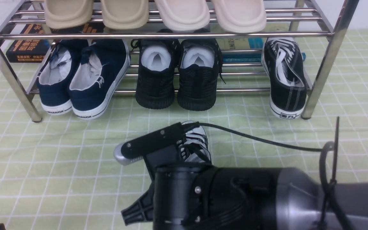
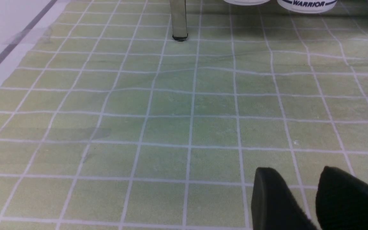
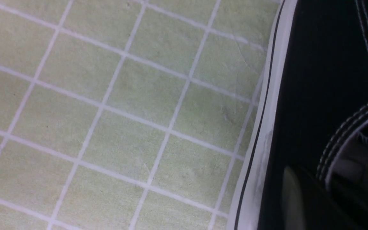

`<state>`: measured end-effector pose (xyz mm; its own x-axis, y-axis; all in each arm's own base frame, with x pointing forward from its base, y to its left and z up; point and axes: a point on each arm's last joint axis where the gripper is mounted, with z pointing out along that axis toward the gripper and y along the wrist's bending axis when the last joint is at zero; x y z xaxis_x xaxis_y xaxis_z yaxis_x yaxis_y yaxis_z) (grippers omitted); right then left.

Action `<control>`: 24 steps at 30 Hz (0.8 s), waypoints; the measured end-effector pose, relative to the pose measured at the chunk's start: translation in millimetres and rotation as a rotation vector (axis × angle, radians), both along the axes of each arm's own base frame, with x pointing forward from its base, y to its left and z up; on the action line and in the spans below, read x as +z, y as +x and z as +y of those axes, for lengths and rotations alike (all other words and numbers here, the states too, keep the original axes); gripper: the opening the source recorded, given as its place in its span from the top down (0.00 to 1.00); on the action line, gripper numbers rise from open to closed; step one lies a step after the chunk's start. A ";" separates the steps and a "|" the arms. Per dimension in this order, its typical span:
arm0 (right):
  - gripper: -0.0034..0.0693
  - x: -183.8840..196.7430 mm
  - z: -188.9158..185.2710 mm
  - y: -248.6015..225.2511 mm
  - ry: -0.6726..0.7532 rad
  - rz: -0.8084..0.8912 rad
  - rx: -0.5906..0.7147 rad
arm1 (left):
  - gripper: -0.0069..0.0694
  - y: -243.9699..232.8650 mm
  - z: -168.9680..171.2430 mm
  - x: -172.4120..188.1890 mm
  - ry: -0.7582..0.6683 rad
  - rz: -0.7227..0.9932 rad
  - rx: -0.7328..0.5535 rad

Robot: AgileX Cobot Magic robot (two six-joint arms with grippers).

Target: Take the shoes off the shelf with your hand from the green coffee tablecloth.

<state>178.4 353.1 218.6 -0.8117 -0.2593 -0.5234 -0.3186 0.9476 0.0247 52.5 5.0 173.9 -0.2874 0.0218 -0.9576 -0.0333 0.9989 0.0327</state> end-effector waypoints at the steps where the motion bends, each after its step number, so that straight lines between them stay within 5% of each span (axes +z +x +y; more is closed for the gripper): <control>1: 0.92 -1.0 0.4 -0.3 -0.003 0.001 0.001 | 0.60 0.0 0.0 0.0 0.000 0.000 0.000; 13: 0.83 -10.0 2.8 -1.8 0.006 0.027 -0.052 | 0.60 0.0 0.0 0.0 0.000 0.000 0.000; 20: 0.43 11.2 10.7 -8.2 0.065 0.128 -0.034 | 0.60 0.0 0.0 0.0 0.000 0.000 0.000; 24: 0.36 57.9 7.4 -9.2 0.036 0.106 0.093 | 0.60 0.0 0.0 0.0 0.000 0.000 0.000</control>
<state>169.2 360.5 276.5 -0.8364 -0.3185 -0.4461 -0.3985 0.9121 0.0960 52.5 5.0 173.9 -0.2874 0.0218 -0.9576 -0.0333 0.9989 0.0327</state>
